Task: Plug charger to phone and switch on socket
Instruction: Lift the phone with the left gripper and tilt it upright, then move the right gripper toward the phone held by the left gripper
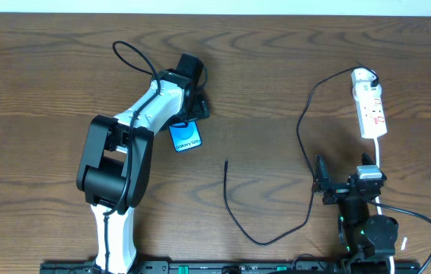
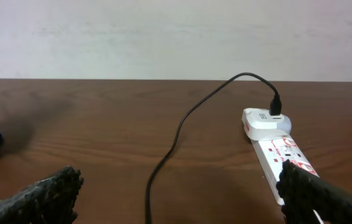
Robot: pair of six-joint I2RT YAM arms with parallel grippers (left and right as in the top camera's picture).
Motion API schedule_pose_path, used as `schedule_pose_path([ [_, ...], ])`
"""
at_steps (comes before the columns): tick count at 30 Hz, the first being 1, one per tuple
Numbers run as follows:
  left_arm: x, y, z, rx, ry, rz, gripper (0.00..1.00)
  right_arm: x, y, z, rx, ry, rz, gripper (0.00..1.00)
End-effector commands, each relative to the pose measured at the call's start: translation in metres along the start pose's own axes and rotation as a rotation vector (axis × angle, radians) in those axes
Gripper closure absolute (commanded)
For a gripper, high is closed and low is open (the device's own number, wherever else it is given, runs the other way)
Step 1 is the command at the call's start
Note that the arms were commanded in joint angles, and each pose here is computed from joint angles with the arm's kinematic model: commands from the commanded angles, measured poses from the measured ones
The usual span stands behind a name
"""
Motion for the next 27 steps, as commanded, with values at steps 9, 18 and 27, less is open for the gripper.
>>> schedule_pose_path([
  [9, -0.022, 0.008, 0.020, 0.007, 0.128, -0.029, 0.05, 0.000, 0.004, 0.000, -0.599, 0.012, -0.034, 0.01],
  [18, -0.021, 0.009, 0.022, 0.006, 0.136, -0.034, 0.05, 0.000, 0.001, 0.000, -0.599, 0.002, -0.011, 0.01],
  [27, -0.021, 0.009, 0.021, 0.006, 0.135, -0.033, 0.05, 0.001, 0.015, 0.001, -0.487, 0.050, -0.141, 0.01],
])
Point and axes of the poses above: each gripper's point midway between its finger pads, its own x axis back along the fingers, its own y axis along the line the jaws close on, z = x × y, the point moved 7 cm from there along x, back along the fingers, and after that the axes turned 4 degrees about -x, right-handed, at the moved point
